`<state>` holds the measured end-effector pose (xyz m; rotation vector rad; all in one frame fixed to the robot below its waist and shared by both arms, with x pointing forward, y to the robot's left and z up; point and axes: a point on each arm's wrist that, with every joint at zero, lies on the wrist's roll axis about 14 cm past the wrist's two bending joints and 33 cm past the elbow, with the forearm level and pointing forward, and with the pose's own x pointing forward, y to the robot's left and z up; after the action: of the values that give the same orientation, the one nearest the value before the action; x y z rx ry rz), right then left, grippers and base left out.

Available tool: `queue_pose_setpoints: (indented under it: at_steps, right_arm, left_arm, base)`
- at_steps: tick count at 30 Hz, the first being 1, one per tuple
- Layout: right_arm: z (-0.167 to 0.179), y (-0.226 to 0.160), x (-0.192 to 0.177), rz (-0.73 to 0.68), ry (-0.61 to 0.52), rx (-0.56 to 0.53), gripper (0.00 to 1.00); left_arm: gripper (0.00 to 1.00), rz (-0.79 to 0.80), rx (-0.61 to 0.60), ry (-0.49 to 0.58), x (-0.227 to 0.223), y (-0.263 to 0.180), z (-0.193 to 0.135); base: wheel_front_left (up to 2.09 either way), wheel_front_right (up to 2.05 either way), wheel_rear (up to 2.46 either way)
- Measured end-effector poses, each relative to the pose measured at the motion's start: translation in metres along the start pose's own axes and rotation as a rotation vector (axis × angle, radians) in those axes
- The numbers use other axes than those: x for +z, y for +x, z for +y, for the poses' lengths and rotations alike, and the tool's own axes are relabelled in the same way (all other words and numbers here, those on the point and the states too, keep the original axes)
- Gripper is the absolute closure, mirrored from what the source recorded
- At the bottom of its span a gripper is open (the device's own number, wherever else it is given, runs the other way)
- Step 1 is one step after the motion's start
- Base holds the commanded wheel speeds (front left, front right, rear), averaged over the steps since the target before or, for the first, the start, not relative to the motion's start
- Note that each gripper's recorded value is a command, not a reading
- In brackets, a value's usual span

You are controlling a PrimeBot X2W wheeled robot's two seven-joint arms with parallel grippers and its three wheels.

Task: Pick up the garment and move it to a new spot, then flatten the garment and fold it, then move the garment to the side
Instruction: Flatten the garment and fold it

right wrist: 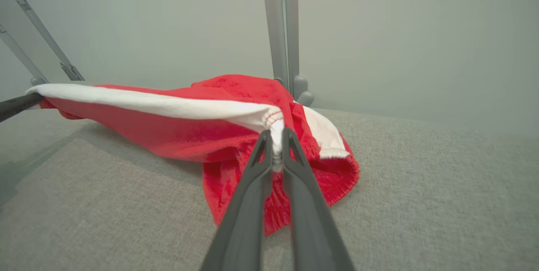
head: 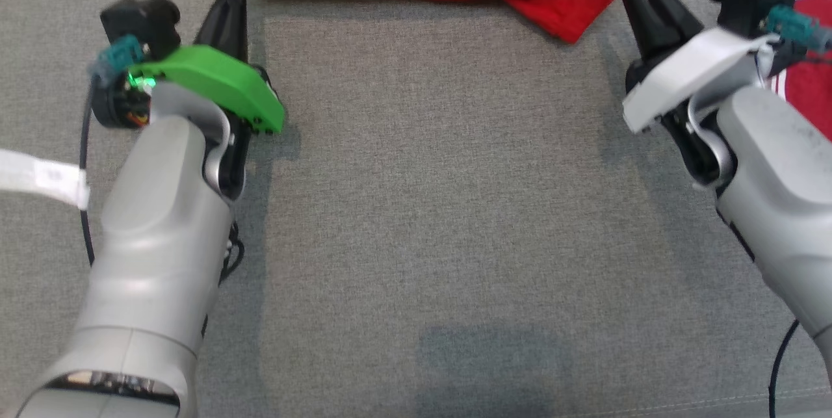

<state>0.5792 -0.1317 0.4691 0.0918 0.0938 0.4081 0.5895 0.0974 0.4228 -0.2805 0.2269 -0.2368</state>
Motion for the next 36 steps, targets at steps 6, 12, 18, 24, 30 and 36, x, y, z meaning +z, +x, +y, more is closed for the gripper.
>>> queue_pose_setpoints:
  at_steps: [6,12,18,24,30,36]
  right_arm:
    - [0.011,-0.048,-0.027,0.024,0.057,-0.038,1.0]
    - [0.033,-0.098,-0.038,0.026,0.066,-0.061,1.0]
    - [0.037,-0.151,-0.044,0.03,0.058,-0.13,1.0]
    - [0.05,-0.195,-0.048,0.031,0.051,-0.167,1.0]
    - [0.063,-0.222,-0.055,0.07,0.039,-0.179,1.0]
    - [0.068,-0.238,-0.056,0.105,0.039,-0.19,1.0]
  left_arm:
    - [1.0,0.011,0.024,-0.028,-0.028,-0.048,0.002]
    - [1.0,-0.017,0.061,-0.009,-0.038,-0.104,0.001]
    - [1.0,-0.026,0.097,0.016,-0.047,-0.161,-0.006]
    - [1.0,0.005,0.126,-0.004,-0.052,-0.205,-0.021]
    - [1.0,0.033,0.161,-0.024,-0.051,-0.235,-0.029]
    - [1.0,0.021,0.168,-0.035,-0.037,-0.25,-0.037]
  base:
    - [0.0,0.0,0.0]
    - [0.0,0.0,0.0]
    - [0.0,0.0,0.0]
    - [0.0,0.0,0.0]
    - [0.0,0.0,0.0]
    - [0.0,0.0,0.0]
